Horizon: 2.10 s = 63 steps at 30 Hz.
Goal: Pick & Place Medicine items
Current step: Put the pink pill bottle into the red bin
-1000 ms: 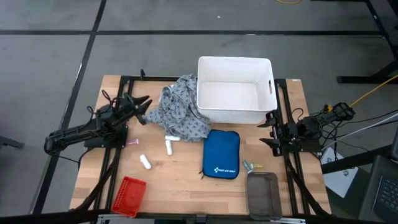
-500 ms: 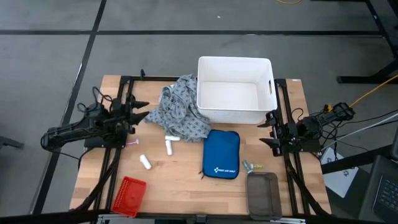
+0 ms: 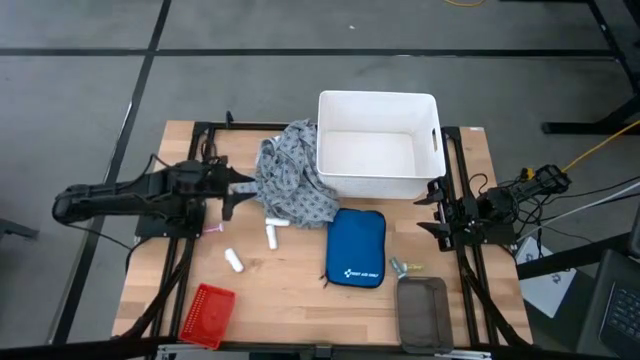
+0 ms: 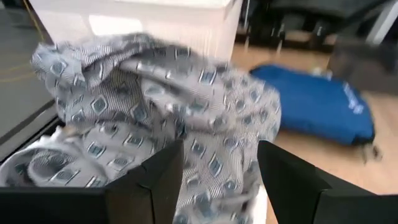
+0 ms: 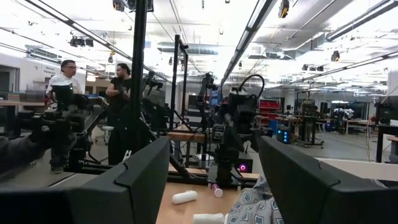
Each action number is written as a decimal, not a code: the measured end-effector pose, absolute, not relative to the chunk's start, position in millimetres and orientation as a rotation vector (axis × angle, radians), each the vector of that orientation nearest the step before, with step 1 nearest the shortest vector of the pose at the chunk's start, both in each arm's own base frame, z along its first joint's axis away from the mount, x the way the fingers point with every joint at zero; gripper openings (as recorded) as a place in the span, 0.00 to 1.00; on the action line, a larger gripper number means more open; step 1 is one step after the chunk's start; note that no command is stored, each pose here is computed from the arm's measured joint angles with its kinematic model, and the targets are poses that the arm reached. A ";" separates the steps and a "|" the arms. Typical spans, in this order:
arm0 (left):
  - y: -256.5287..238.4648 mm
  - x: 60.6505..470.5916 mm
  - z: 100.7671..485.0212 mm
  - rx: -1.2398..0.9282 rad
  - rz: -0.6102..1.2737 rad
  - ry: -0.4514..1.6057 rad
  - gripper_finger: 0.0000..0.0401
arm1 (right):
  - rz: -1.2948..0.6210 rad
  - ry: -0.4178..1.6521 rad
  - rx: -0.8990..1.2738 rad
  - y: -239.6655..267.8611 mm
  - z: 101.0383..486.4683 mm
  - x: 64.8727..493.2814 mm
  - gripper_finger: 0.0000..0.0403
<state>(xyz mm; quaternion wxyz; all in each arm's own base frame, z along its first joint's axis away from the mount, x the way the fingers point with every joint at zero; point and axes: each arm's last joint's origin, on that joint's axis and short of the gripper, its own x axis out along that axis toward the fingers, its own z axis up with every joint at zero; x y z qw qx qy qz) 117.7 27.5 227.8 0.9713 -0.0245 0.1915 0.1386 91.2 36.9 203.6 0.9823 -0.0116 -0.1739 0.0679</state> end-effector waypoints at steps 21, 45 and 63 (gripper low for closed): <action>13.6 154.1 198.6 -0.130 0.356 0.804 0.51 | 0.142 -0.347 0.002 37.0 203.5 91.3 0.62; -33.4 143.9 239.5 -0.305 0.382 1.436 0.51 | 0.155 -0.254 0.016 38.3 194.8 93.8 0.62; -46.6 142.8 181.2 -0.167 0.403 1.609 0.51 | 0.133 -0.242 0.040 37.6 194.1 94.1 0.62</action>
